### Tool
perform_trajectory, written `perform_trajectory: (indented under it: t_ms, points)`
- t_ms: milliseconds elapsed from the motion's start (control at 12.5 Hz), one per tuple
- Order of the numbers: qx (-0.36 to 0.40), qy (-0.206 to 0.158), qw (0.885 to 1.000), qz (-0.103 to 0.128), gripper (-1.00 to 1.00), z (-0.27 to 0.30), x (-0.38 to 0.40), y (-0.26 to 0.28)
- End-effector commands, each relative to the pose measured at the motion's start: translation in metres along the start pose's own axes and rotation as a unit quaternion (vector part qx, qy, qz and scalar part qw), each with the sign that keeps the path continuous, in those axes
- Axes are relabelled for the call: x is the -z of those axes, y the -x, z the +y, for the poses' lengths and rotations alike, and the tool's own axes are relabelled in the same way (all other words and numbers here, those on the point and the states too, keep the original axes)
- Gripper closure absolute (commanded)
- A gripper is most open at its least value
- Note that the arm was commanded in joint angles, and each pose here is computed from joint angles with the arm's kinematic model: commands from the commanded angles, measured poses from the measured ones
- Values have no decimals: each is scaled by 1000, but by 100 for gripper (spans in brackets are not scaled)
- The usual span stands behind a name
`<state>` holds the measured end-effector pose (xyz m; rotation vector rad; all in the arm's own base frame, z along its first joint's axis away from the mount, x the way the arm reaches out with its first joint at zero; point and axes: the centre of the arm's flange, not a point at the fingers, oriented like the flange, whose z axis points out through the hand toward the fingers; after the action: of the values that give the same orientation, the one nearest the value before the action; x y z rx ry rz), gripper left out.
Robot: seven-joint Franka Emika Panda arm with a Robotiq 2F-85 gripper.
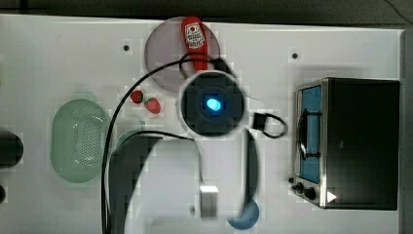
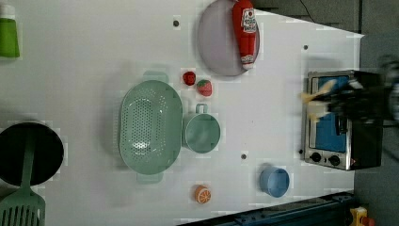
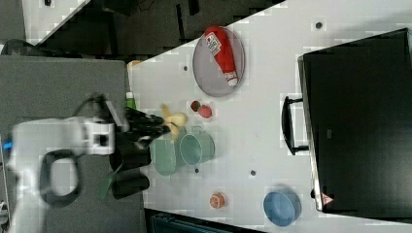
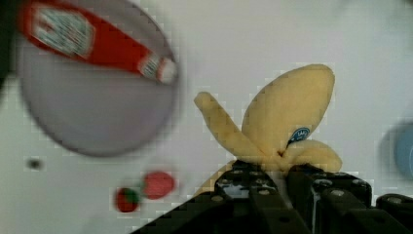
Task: Pick banana from table and place on oven.
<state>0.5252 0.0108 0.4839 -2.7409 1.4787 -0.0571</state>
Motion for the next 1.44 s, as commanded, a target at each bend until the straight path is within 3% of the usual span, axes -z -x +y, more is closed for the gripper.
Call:
perform_trajectory:
  t_ms: [80,400,720,1200,1280,1440]
  points:
    - [-63,9,998,3,61,35,40,-54]
    - [-72,-2,997,7,61,97,55,-130]
    - [-24,30,999,4,61,176,27,-200]
    - [112,79,989,46,61,239,-36,-284]
    - [126,89,987,46,51,241,-49,-290]
    - [135,100,985,35,9,242,-68,-293]
